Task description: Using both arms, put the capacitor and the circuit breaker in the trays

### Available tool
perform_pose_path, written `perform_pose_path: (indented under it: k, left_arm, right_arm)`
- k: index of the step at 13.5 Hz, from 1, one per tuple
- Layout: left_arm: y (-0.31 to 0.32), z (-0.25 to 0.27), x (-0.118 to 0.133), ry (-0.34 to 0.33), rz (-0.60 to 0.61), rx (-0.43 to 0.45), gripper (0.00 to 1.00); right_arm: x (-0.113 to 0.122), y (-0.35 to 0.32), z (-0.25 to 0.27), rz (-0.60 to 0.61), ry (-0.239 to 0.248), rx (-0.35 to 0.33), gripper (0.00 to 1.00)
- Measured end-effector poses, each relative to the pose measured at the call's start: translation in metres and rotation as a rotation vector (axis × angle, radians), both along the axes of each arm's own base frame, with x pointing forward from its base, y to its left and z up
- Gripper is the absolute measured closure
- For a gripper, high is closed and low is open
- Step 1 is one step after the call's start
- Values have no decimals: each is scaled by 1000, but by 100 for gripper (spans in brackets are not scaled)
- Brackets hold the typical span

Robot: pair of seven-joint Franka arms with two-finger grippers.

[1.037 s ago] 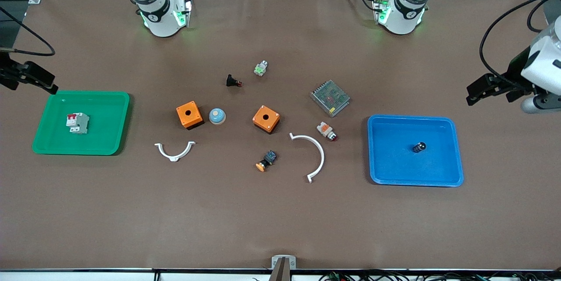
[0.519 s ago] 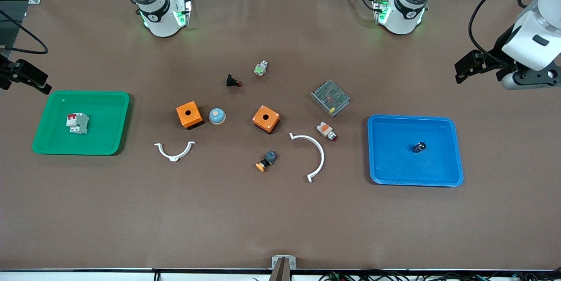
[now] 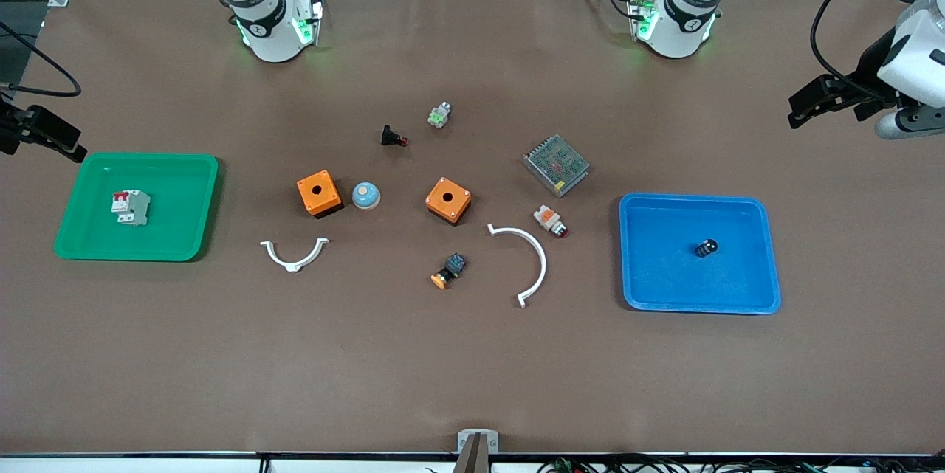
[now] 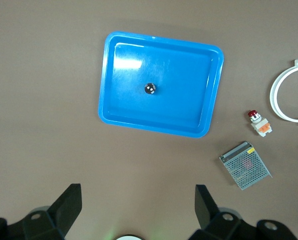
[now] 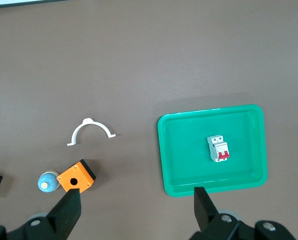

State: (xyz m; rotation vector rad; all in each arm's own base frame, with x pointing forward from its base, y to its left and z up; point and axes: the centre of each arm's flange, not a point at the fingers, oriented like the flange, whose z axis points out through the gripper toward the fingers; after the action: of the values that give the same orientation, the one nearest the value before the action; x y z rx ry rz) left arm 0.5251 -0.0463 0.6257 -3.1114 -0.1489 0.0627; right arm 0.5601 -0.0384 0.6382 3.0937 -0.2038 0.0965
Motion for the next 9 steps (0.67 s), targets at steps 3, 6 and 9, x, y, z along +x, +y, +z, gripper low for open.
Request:
perform_pose_path:
  k: [3, 6, 9]
  left_arm:
    - [-31, 7, -10, -15, -45, 3, 0]
    - [-40, 19, -19, -38, -59, 5, 0]
    - [-30, 15, -14, -29, -66, 3, 0]
  right_arm:
    - [2, -1, -1, -1, -4, 0, 0]
    - [2, -1, -1, -1, -5, 0, 0]
    - [2, -1, -1, -1, -5, 0, 0]
